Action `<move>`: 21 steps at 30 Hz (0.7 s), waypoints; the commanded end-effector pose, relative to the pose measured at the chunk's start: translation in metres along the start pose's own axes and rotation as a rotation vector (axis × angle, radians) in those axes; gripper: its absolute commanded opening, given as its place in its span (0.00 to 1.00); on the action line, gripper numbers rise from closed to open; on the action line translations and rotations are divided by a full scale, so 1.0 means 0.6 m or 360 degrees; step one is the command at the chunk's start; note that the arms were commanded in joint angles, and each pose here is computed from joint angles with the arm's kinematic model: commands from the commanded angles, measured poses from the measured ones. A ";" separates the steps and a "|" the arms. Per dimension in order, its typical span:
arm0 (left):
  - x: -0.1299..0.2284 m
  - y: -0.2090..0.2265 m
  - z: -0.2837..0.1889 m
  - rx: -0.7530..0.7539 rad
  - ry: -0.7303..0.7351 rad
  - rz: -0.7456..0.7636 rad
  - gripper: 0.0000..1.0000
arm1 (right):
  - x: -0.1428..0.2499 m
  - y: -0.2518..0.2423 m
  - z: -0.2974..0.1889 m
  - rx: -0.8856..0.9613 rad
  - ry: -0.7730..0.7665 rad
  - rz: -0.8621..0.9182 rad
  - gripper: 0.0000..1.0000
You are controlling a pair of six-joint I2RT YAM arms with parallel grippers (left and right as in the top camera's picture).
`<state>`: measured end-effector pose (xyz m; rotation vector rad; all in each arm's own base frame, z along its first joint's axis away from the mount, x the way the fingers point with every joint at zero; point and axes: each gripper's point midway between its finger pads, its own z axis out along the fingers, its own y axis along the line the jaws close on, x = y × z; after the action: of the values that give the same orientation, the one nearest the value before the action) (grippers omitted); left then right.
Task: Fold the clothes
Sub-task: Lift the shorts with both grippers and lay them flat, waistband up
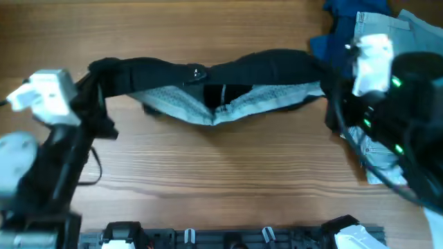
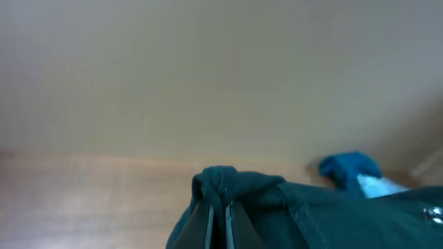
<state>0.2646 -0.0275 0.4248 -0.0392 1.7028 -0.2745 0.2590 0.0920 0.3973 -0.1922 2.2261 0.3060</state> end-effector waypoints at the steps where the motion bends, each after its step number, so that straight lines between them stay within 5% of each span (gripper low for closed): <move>1: -0.126 -0.026 -0.115 -0.0021 -0.0335 0.0018 0.04 | -0.021 -0.016 -0.068 0.0081 -0.0190 -0.0020 0.04; 8: -0.202 -0.058 -0.227 0.0004 -0.0511 0.0041 0.04 | 0.000 0.001 -0.144 -0.0026 -0.0278 -0.0004 0.04; 15: -0.152 -0.019 -0.225 -0.0200 -0.0293 -0.0007 0.04 | 0.033 -0.003 -0.162 -0.0015 -0.0167 0.0039 0.04; 21: -0.097 0.030 -0.147 -0.0404 0.0033 -0.0033 0.04 | 0.018 -0.011 -0.081 0.0056 0.0023 0.0021 0.04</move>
<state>0.1617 -0.0246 0.4972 -0.0600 1.7011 -0.2699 0.1840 0.0887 0.4298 -0.2648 2.1783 0.4394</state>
